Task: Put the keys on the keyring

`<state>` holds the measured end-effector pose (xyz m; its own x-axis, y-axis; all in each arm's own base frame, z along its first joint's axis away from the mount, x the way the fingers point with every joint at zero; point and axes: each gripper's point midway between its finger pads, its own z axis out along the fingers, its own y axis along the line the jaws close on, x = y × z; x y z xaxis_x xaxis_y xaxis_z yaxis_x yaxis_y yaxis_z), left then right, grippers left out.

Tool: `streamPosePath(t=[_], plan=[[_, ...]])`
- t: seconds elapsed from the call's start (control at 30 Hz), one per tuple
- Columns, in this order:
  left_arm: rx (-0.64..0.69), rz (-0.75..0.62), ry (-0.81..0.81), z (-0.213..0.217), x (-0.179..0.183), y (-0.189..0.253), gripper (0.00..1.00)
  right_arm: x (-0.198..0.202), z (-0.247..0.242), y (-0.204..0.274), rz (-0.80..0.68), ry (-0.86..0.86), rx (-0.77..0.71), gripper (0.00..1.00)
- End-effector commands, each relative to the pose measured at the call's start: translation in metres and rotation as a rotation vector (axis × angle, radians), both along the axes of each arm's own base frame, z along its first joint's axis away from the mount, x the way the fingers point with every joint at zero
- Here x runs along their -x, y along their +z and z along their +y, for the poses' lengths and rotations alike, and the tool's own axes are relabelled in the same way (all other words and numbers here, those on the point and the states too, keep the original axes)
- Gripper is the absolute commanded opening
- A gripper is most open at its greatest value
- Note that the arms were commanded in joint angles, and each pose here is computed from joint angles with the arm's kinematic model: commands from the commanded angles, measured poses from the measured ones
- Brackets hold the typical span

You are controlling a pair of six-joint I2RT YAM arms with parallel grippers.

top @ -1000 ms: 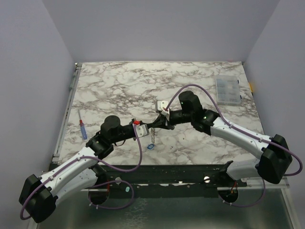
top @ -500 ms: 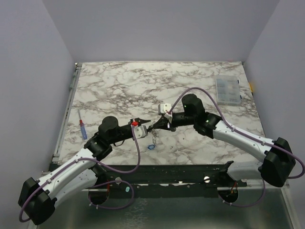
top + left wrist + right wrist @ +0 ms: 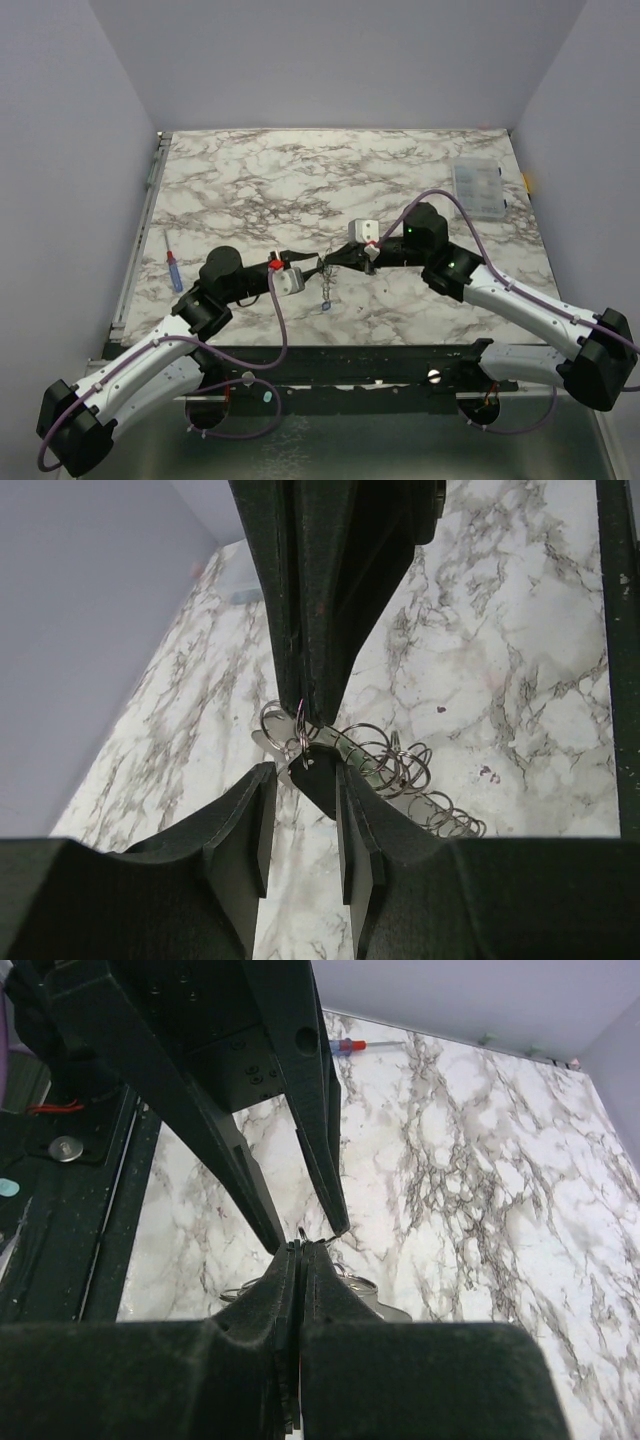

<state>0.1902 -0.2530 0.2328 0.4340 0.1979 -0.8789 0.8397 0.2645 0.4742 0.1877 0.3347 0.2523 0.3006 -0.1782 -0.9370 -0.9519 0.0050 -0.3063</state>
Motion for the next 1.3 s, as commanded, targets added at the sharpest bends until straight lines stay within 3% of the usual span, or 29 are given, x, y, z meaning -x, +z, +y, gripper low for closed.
streamPosePath(t=[0.0, 0.57, 0.97, 1.27], plan=[[0.006, -0.022, -0.086, -0.006, 0.012, 0.003, 0.35, 0.001, 0.002, 0.006, -0.019, -0.001, -0.027, 0.01], [0.008, -0.038, -0.088, -0.008, 0.01, 0.004, 0.23, 0.006, 0.006, 0.001, 0.006, 0.045, -0.012, 0.01], [0.018, -0.036, -0.087, -0.009, 0.01, 0.009, 0.0, 0.013, 0.008, 0.003, 0.019, 0.086, -0.021, 0.01], [0.141, -0.073, -0.089, -0.006, 0.017, 0.041, 0.0, 0.018, 0.011, 0.032, -0.043, 0.089, -0.259, 0.01]])
